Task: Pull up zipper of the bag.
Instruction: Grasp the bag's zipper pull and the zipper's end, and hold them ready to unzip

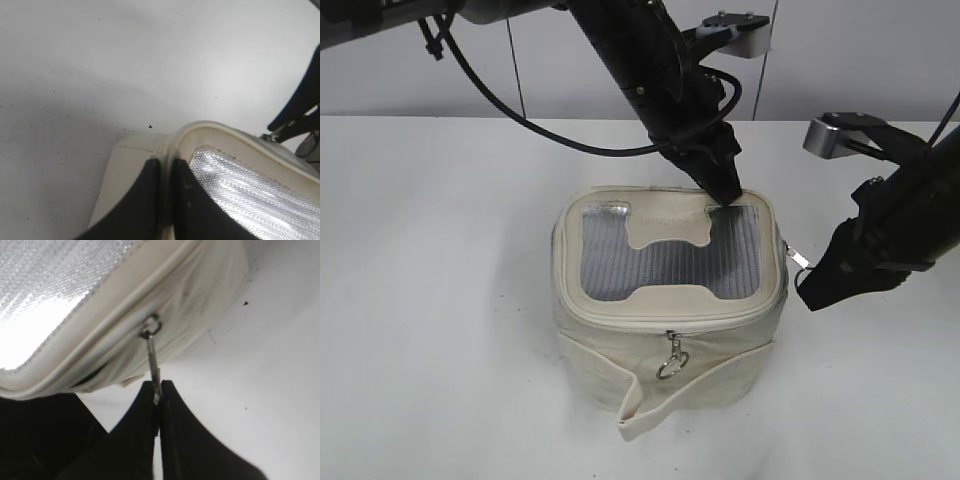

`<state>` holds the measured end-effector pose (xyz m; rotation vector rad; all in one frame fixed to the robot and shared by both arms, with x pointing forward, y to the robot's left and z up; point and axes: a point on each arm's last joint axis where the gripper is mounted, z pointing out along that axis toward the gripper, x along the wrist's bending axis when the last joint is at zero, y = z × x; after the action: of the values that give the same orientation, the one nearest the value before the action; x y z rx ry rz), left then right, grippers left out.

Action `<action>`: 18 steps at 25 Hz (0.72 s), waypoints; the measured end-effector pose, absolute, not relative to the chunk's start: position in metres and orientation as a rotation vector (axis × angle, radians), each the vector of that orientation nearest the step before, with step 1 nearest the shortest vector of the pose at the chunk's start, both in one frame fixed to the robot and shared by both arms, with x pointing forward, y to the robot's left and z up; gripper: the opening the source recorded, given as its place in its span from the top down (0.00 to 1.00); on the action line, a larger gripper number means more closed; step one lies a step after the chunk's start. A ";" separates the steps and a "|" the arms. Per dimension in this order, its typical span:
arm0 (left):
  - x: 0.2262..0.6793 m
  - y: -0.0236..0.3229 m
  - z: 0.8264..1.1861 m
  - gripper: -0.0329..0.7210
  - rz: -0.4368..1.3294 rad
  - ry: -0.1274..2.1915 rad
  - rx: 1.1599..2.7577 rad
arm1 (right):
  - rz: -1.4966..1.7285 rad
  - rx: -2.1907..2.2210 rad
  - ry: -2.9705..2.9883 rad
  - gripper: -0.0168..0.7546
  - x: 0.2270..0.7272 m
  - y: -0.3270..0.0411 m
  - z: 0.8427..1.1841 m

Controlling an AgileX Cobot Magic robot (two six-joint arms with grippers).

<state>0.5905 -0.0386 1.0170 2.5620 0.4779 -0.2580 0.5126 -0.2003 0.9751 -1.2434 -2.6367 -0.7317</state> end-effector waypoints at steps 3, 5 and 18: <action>0.590 -0.039 1.017 0.90 -0.258 0.478 2.562 | -0.688 -1.226 -2.599 0.97 0.506 -0.200 0.977; 0.590 -0.039 1.017 0.90 -0.258 0.478 2.562 | -0.669 -1.220 -2.583 0.97 0.503 -0.200 0.980; 0.589 -0.039 1.017 0.91 -0.273 0.477 2.558 | -0.647 -1.175 -2.535 0.97 0.462 -0.201 0.995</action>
<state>0.5893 -0.0393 1.0173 2.5583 0.4766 -0.2729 0.4622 -0.2006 0.9953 -1.1750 -2.5352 -0.6472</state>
